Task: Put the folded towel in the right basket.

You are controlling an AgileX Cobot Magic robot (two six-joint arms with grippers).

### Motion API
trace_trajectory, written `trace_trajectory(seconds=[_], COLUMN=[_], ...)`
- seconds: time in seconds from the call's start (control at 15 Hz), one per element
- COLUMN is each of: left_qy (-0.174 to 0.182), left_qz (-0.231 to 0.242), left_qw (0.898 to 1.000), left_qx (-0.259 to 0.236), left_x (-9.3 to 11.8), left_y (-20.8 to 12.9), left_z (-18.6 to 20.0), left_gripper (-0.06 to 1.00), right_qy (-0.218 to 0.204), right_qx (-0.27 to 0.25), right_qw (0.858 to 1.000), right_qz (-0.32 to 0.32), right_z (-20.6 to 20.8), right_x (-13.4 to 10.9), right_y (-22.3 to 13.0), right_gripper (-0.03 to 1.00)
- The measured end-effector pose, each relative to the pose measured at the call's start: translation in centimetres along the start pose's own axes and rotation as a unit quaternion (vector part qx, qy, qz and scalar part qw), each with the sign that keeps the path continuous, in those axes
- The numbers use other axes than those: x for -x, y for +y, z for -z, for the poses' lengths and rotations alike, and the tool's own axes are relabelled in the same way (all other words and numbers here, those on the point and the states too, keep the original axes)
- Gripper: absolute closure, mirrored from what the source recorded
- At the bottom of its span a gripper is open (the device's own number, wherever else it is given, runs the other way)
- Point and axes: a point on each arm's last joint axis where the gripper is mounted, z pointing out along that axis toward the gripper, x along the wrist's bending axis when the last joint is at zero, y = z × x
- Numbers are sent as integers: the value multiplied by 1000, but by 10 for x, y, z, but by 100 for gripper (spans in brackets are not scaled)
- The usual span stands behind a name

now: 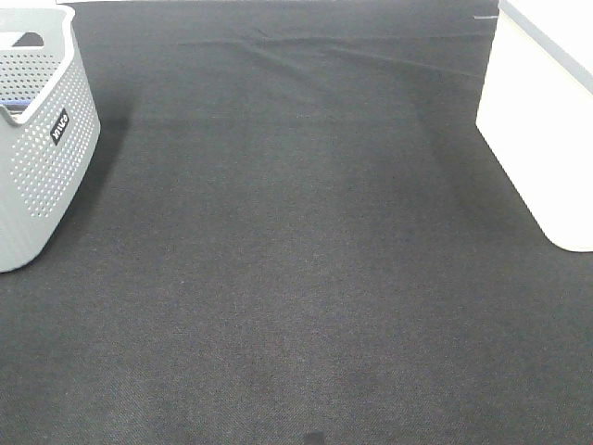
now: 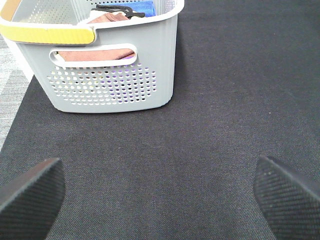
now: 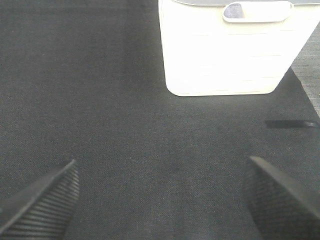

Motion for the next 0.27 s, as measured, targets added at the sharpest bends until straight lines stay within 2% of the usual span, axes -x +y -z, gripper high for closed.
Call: trace_trajectory(seconds=[0.27], left_qy=[0], left_qz=[0], left_qw=[1000], left_qx=[0], left_x=[0], left_y=[0], left_z=[0], left_gripper=[-3], right_qy=[0], right_qx=[0], right_qw=[1000], right_qz=[0], right_z=[0], right_x=[0], right_y=[0], right_gripper=[13])
